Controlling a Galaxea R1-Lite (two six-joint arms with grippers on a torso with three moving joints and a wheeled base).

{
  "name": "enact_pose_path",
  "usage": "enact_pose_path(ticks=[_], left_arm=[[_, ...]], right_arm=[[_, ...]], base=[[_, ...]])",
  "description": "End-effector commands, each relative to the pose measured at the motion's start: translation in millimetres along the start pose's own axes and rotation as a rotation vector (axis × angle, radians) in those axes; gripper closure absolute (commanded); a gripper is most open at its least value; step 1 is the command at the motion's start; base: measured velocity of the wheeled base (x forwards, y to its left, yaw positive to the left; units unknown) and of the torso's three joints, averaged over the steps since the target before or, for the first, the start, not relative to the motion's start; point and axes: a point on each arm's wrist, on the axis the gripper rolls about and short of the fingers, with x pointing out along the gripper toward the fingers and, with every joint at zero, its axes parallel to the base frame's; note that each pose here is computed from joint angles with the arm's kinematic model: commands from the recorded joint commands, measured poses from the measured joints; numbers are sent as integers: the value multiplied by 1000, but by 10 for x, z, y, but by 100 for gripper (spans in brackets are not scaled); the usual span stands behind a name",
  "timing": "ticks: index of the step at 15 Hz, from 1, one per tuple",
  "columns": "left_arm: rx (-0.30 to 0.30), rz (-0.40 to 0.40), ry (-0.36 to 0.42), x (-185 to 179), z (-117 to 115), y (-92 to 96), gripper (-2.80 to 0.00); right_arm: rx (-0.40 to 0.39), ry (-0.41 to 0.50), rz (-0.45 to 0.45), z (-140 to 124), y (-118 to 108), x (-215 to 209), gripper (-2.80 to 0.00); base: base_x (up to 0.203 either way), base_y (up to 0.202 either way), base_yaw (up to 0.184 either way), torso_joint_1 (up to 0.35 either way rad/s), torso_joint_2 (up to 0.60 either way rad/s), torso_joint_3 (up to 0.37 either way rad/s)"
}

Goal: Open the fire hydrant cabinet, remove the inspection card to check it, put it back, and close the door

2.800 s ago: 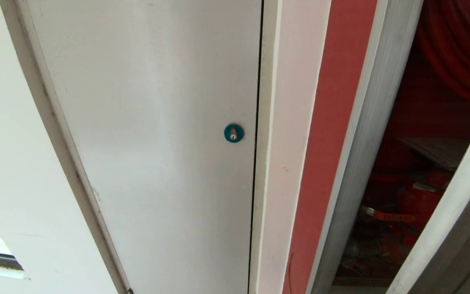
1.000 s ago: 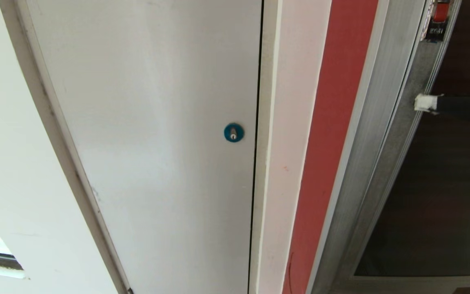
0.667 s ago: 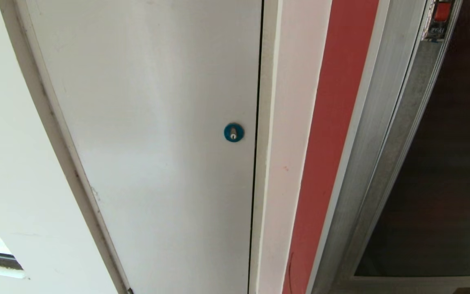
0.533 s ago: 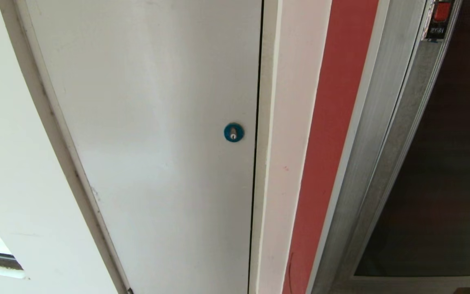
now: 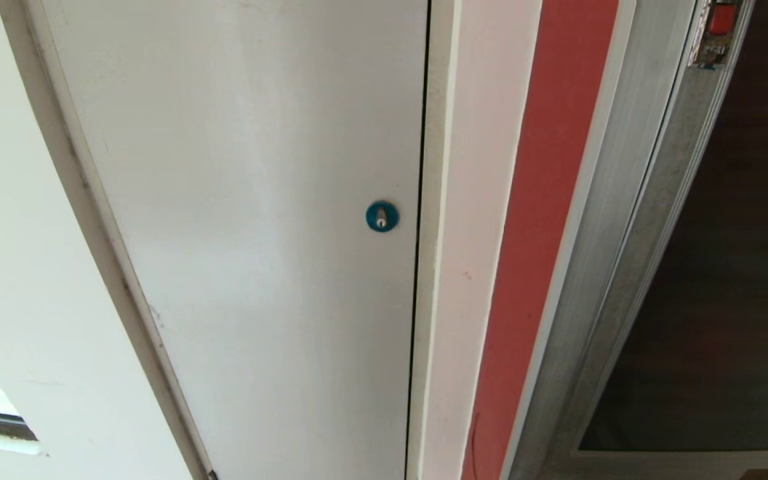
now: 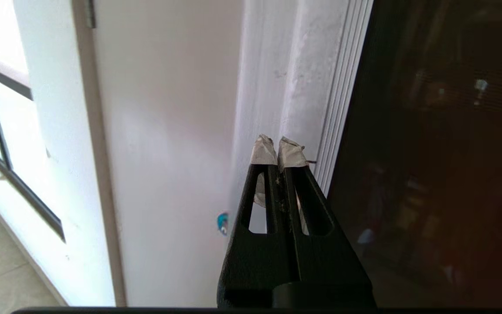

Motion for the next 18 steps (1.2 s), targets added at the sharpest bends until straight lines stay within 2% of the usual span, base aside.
enact_pose_path(ticks=[1,3,5,7,11,14,16,17,18], left_arm=[[0,0,1,0,0,0,0],[0,0,1,0,0,0,0],[0,0,1,0,0,0,0],[0,0,1,0,0,0,0],[0,0,1,0,0,0,0],[0,0,1,0,0,0,0],[0,0,1,0,0,0,0],[0,0,1,0,0,0,0],[0,0,1,0,0,0,0]], right_arm=[[10,43,-6,-140,-81,310,0],[9,41,-29,-171,-120,437,0],[-1,4,-104,-180,-162,526,0],[-2,3,-169,-195,-191,541,0],[-1,12,-176,-172,-175,471,0],[19,53,-149,-123,-109,286,0],[76,89,-43,-70,-22,80,0],[117,138,31,-87,14,0,0],[147,194,58,-129,27,-46,0]], base=[[0,0,0,0,0,0],[0,0,0,0,0,0],[0,0,0,0,0,0],[0,0,0,0,0,0],[0,0,0,0,0,0],[0,0,0,0,0,0],[0,0,0,0,0,0],[0,0,0,0,0,0],[0,0,0,0,0,0]])
